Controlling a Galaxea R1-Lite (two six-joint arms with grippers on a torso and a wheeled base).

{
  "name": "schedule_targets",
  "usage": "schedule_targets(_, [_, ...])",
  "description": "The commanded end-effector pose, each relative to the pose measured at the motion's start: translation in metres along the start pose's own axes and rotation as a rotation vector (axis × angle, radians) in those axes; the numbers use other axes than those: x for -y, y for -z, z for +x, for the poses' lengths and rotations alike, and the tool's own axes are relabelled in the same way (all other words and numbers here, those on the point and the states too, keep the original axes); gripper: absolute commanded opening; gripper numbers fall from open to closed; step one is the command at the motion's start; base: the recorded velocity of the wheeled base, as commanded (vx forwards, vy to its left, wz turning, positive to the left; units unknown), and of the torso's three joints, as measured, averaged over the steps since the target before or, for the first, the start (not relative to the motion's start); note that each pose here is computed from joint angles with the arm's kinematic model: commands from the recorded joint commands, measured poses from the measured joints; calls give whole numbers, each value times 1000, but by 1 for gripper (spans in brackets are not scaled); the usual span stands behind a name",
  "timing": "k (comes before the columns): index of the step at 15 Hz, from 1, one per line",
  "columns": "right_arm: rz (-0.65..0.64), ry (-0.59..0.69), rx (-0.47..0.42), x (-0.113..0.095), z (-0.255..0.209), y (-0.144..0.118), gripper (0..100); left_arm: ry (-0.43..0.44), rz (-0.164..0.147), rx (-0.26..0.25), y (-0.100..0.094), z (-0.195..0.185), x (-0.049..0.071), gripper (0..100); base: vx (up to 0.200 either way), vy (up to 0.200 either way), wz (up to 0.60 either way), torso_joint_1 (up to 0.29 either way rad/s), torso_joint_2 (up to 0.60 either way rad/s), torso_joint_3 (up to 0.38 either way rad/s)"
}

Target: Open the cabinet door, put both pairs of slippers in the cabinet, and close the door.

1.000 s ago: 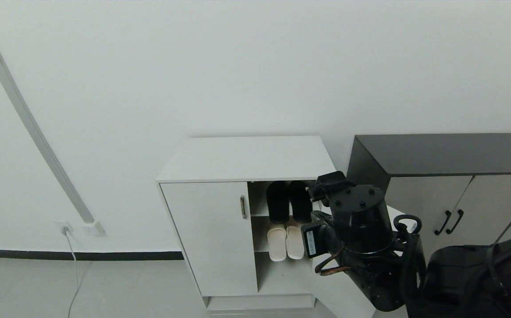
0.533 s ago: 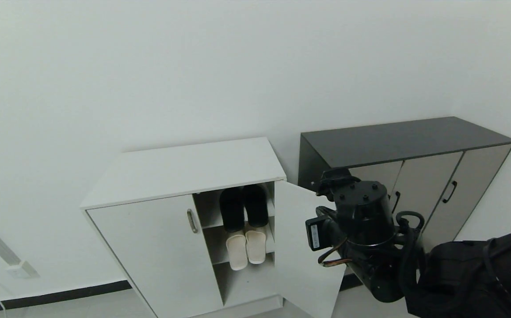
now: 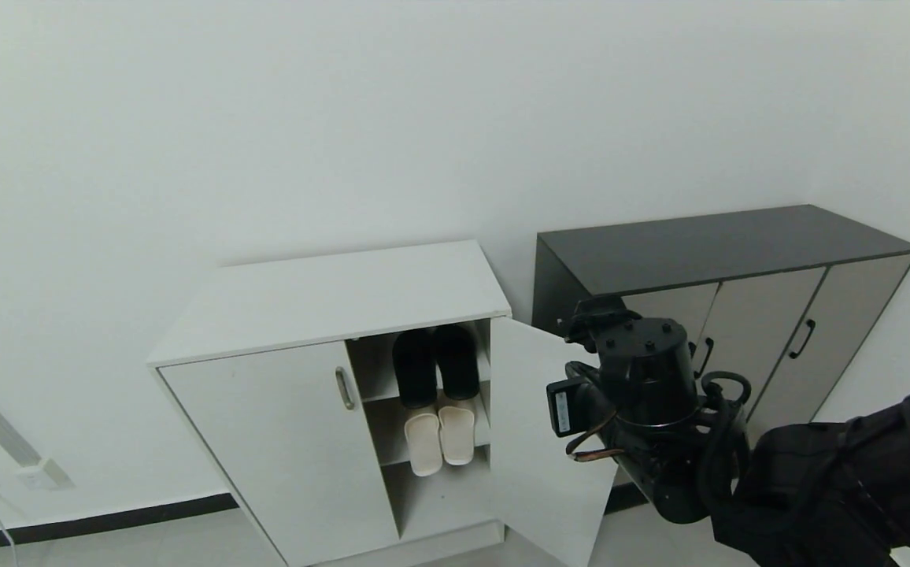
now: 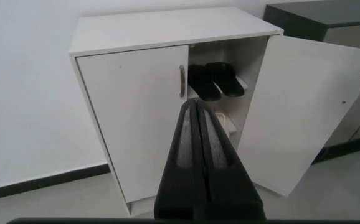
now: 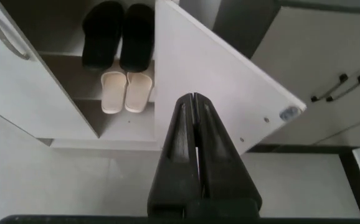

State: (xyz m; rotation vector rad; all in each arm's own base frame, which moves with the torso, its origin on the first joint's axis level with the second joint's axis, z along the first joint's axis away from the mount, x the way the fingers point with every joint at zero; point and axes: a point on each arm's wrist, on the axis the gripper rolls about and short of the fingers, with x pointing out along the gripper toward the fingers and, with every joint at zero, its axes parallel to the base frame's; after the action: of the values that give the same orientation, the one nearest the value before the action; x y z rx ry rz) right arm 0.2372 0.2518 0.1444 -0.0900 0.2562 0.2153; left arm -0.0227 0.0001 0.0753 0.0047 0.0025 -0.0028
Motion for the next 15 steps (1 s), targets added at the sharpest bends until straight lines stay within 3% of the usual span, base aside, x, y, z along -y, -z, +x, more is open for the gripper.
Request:
schedule_targets(1, [-9,10,-4,2,4,2,0,0,0,-1,0,0,0,0,-200,0,0,-2,7,-2])
schedule_targets(5, [24,70,14,21,36,-10,0,0,0,1,0,0,0,0,0,0,0,0,0,0])
schedule_targets(10, [66,118,-29,62,104,-25,0,0,0,-1,0,0,0,0,0,0,0,0,0,0])
schedule_targets(15, [86,143,-65,91,158,-10,0,0,0,1,0,0,0,0,0,0,0,0,0,0])
